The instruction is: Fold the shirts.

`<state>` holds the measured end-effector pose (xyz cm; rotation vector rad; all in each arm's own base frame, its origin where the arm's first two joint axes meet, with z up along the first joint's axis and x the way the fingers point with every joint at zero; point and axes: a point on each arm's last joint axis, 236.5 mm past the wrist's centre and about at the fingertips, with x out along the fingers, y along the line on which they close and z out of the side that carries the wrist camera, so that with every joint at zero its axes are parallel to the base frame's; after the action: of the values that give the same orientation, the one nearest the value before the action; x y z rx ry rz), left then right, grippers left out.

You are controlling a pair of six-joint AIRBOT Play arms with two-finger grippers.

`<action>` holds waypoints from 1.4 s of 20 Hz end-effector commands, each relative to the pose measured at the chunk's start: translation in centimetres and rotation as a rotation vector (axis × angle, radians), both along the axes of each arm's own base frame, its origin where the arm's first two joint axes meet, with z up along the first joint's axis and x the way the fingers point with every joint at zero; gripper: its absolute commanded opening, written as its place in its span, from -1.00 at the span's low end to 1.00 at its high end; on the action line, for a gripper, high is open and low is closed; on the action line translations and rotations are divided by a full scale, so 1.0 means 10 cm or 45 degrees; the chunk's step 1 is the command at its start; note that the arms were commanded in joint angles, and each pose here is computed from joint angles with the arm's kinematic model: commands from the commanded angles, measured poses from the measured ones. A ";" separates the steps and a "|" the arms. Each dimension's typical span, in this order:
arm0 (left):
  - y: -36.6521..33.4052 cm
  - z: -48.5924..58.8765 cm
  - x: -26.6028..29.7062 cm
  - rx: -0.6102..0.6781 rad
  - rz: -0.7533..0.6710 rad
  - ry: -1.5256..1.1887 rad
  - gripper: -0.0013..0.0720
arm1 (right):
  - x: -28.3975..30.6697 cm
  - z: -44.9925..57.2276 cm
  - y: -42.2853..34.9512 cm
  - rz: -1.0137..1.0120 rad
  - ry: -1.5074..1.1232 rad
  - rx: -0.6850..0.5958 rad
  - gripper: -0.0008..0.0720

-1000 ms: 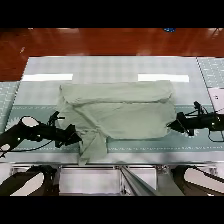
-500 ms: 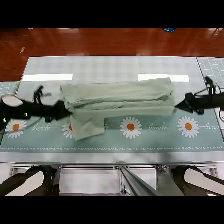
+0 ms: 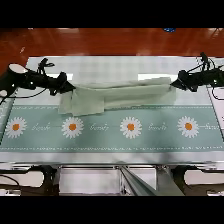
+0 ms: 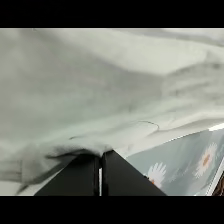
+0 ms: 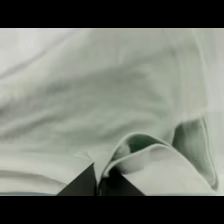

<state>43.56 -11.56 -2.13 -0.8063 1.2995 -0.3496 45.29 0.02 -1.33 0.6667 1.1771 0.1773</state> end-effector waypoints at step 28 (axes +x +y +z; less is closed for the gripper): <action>0.52 0.95 -0.41 0.420 0.164 -0.584 0.41 | 0.03 -0.32 -1.29 -0.488 0.045 0.126 0.16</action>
<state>41.40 -4.80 6.79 -0.5440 1.0174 -0.2220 46.49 -13.84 -1.66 0.8914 1.0447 -0.0956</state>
